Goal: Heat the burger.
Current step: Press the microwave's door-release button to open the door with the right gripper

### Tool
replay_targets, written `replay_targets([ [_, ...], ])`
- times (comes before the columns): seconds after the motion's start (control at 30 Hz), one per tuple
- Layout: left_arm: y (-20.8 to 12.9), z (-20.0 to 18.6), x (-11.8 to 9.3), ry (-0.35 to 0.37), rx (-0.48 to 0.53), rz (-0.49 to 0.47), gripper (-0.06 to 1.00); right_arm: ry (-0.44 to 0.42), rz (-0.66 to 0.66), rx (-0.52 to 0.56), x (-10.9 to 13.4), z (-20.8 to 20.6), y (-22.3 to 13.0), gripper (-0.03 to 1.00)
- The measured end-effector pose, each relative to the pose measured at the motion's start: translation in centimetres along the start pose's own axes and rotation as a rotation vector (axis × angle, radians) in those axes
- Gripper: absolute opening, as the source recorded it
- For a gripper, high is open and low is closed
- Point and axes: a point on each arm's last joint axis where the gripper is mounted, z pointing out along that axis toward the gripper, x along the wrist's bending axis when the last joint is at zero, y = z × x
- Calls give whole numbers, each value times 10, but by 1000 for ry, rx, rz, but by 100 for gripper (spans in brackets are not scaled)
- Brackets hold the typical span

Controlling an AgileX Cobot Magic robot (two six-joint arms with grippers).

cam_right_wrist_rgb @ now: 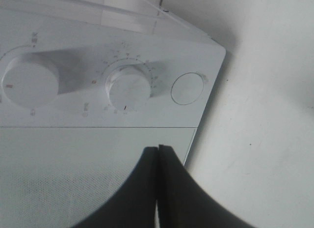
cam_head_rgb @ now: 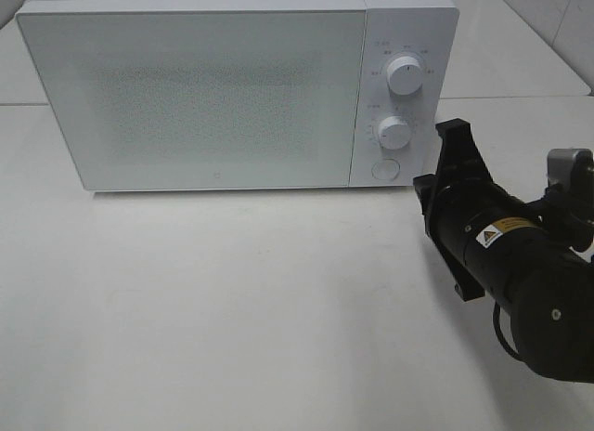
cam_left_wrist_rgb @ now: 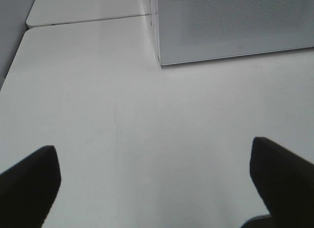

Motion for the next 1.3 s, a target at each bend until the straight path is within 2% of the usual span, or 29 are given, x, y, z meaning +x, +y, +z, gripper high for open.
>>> replay_targets([
  [0.33, 0, 0, 0, 0, 0, 0, 97, -55, 96, -76, -7, 3, 5, 2],
  [0.47, 0, 0, 0, 0, 0, 0, 97, -72, 149, -84, -11, 16, -5, 2],
  [0.83, 0, 0, 0, 0, 0, 0, 97, -59, 210, -90, -8, 47, -25, 2],
  [1.3, 0, 0, 0, 0, 0, 0, 97, -66, 271, -129, -2, 87, -25, 2],
])
